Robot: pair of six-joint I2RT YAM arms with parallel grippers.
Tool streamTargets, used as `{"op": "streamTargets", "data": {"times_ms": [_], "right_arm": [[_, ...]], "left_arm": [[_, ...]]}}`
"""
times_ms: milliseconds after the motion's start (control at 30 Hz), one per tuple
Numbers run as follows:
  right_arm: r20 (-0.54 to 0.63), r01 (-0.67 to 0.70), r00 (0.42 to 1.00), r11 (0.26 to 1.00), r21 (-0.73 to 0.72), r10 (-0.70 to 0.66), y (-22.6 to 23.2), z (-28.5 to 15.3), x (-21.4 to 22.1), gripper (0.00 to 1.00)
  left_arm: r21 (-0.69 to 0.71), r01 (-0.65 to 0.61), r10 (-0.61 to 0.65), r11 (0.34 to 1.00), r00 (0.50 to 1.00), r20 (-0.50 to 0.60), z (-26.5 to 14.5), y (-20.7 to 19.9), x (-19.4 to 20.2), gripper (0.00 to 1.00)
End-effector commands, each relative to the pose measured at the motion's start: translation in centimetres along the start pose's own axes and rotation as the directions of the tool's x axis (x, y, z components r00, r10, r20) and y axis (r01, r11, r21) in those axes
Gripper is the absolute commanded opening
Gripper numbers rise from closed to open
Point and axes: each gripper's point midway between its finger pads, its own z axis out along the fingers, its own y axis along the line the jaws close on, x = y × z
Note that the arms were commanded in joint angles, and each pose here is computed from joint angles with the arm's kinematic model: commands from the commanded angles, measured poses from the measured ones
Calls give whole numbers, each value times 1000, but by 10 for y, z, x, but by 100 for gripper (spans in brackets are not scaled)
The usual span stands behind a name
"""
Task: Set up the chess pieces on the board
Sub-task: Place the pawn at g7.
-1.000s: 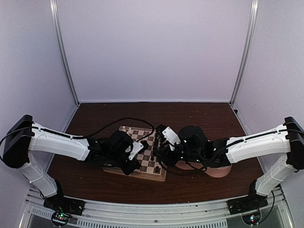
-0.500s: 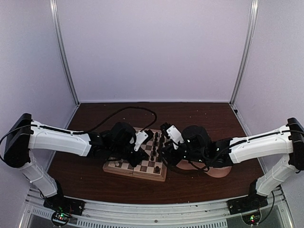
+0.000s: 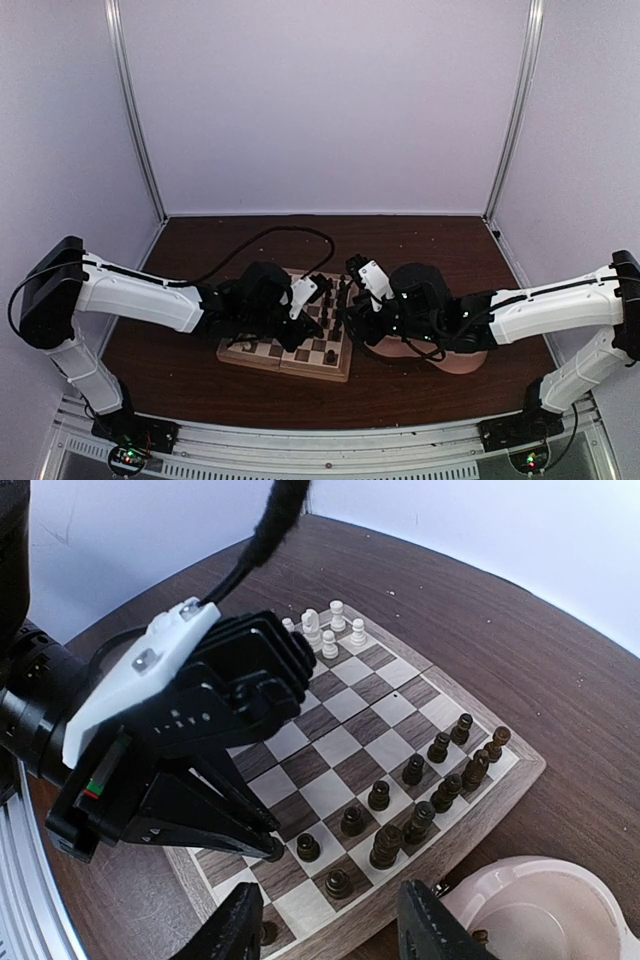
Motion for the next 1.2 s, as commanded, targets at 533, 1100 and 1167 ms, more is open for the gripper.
{"op": "streamTargets", "data": {"times_ms": [533, 1100, 1167], "right_arm": [[30, -23, 999, 1000, 15, 22, -5, -4, -10, 48], [26, -23, 999, 1000, 19, 23, -6, -3, -9, 48], [28, -24, 999, 1000, 20, 24, -6, -4, -9, 48]], "left_arm": [[35, 4, -2, 999, 999, -32, 21, -9, 7, 12], [37, -20, 21, 999, 999, -35, 19, -14, 5, 13], [33, -24, 25, 999, 999, -37, 19, -14, 6, 13]]}}
